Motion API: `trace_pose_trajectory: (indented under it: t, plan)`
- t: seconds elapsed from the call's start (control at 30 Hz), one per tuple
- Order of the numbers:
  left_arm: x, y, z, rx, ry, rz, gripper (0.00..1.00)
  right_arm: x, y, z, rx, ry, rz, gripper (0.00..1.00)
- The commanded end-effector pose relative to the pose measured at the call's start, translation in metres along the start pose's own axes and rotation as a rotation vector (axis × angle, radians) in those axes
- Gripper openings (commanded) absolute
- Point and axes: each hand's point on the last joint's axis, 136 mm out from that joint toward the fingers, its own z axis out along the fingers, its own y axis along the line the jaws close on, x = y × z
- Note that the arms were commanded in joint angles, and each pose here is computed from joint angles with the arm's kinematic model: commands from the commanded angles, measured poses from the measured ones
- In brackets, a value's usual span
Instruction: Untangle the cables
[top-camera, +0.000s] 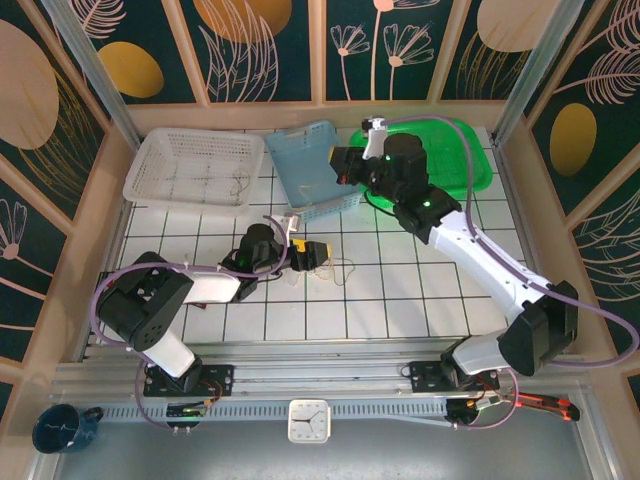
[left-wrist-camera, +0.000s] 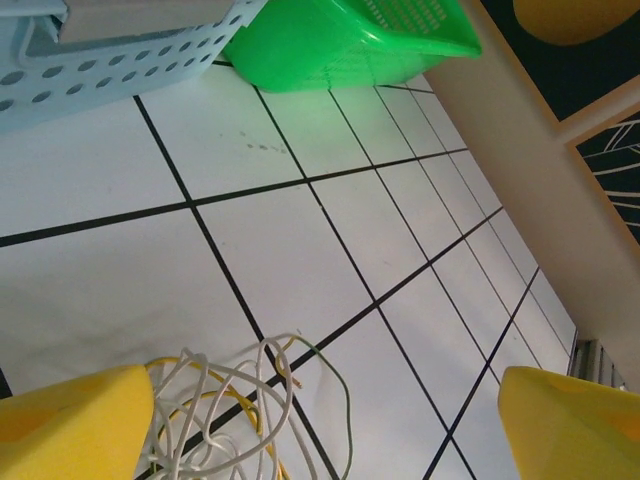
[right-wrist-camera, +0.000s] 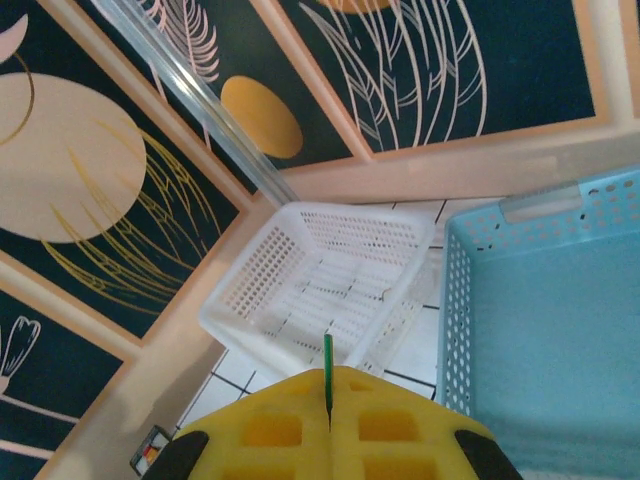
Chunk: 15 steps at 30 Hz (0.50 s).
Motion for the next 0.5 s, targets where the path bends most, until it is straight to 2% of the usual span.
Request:
trace_pose_trajectory:
  t: [0.0, 0.17, 0.23, 0.47]
  plan:
    - [-0.012, -0.017, -0.005, 0.054, -0.049, 0.034, 0.92, -0.038, 0.007, -0.011, -0.013, -0.114, 0.012, 0.00]
    - [-0.027, -0.025, -0.018, 0.041, -0.100, 0.041, 0.99, -0.047, -0.022, -0.003, 0.077, -0.187, 0.036, 0.00]
    - [-0.034, -0.030, -0.025, 0.036, -0.128, 0.033, 0.99, -0.058, -0.049, 0.001, 0.134, -0.221, 0.051, 0.00]
    - [-0.060, -0.033, -0.048, -0.027, -0.238, -0.039, 0.99, -0.053, -0.093, 0.051, 0.217, -0.203, 0.049, 0.00]
